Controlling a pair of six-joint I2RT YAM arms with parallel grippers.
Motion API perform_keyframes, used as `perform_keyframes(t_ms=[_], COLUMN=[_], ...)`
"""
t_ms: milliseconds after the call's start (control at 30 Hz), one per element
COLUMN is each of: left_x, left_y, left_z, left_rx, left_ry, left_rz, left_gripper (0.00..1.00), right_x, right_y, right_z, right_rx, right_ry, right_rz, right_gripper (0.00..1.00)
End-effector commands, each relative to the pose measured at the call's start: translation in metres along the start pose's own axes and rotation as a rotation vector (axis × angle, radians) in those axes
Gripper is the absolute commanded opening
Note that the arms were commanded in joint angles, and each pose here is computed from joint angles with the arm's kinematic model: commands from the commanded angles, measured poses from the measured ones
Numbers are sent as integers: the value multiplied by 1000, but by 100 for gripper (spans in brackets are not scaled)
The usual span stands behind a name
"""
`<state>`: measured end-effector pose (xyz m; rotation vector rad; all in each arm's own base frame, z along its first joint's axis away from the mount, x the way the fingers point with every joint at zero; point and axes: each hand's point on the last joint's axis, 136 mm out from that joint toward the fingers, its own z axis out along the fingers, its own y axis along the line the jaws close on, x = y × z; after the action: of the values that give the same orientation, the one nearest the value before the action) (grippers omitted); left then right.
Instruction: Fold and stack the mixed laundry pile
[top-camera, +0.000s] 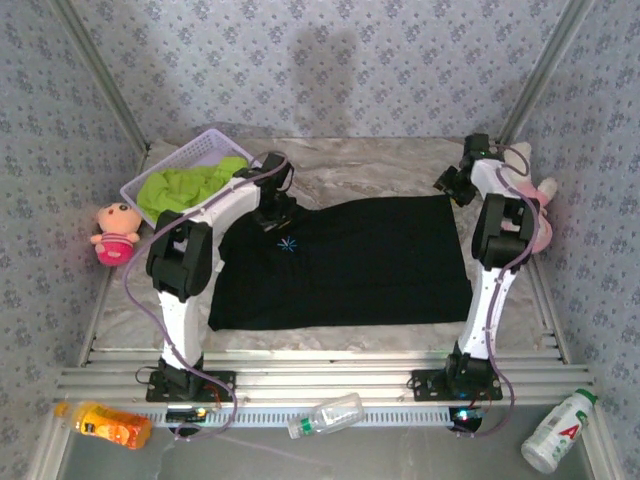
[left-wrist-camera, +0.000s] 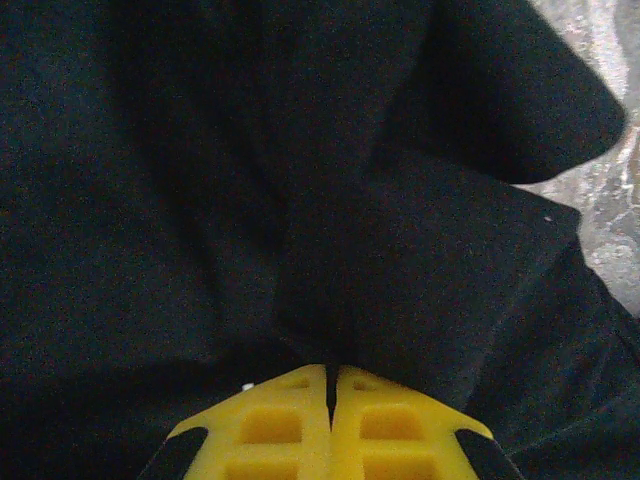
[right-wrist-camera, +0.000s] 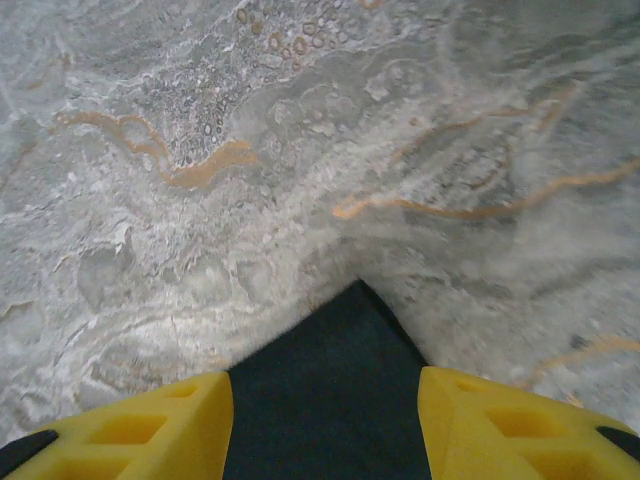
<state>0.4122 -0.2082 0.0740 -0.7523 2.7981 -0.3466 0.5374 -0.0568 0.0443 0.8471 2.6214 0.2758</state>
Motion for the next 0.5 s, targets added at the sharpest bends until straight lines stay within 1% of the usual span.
perform_keyframes(t_ms=[0,167,333,467], left_x=[-3,-5,-6,-6], left_y=[1,5,5,7], left_z=[-23,-28,-35,-37], left_rx=[6,-5,-2,-10], left_ry=[-39,-50,-67,-68], left_rz=[-13,-15,-12,-2], left_gripper=[3,3,3,3], right_x=[3,4,11,19], right_y=[-4,-12,-22,-25], right_z=[8,18,26,36], right_rx=[74,141,188,213], right_ry=[38,71,107,141], right_rz=[-27,-35,-32,-33], right_gripper=[53,43,39,30])
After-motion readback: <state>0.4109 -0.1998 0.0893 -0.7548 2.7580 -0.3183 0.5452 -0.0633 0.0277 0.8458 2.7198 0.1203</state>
